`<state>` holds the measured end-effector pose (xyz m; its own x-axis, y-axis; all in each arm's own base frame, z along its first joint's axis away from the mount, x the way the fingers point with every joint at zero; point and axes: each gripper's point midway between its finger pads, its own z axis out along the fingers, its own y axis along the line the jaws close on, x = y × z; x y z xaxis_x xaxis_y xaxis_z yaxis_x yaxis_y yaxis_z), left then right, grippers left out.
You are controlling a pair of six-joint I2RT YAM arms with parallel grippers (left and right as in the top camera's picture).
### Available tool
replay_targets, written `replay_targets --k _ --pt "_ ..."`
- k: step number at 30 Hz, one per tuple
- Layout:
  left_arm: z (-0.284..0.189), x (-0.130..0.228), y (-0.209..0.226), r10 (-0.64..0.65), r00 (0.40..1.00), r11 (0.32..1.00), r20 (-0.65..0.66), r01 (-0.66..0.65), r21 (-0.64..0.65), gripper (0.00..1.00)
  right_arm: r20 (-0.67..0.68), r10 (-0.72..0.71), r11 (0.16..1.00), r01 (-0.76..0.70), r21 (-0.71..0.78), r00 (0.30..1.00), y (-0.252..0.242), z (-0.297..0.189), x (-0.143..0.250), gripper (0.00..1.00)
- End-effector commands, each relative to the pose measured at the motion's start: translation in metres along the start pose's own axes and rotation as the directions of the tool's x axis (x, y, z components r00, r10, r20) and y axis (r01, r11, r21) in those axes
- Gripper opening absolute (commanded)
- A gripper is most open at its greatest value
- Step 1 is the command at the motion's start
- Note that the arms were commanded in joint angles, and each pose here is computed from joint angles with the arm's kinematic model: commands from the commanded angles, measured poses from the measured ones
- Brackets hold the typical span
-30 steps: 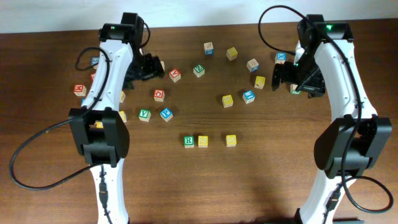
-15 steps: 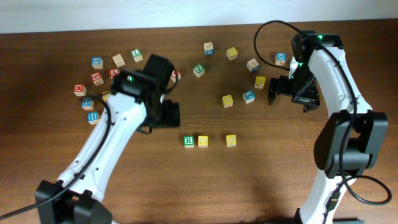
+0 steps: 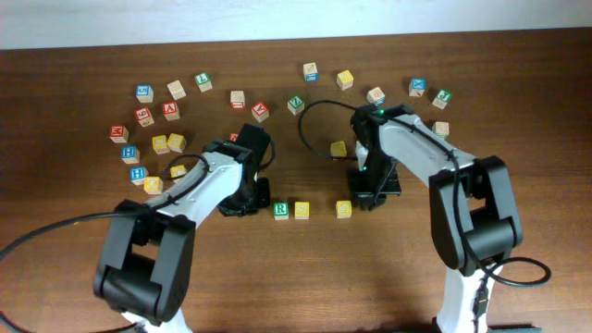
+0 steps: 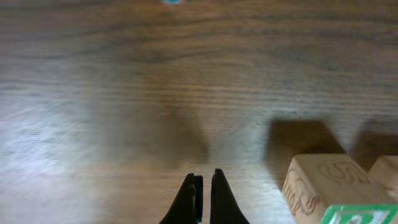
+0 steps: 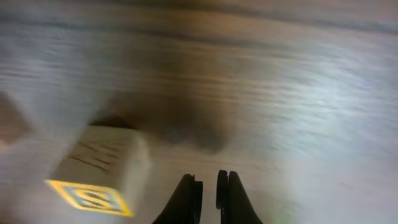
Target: Spell out RSS
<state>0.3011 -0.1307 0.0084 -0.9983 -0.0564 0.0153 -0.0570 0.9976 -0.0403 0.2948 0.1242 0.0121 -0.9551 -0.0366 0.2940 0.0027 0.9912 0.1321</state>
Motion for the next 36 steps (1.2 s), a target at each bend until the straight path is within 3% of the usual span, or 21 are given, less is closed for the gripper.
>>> replay_targets --k 1,36 --pt "0.015 0.012 -0.015 0.024 0.996 0.995 -0.083 -0.016 0.093 0.0 -0.007 0.011 0.997 -0.012 -0.075 1.0 0.015 0.002 0.003 0.04" --pt "0.013 0.027 -0.092 0.152 0.987 0.952 -0.047 -0.133 0.277 0.0 0.025 0.014 0.995 -0.011 -0.102 1.0 0.036 0.015 -0.001 0.04"
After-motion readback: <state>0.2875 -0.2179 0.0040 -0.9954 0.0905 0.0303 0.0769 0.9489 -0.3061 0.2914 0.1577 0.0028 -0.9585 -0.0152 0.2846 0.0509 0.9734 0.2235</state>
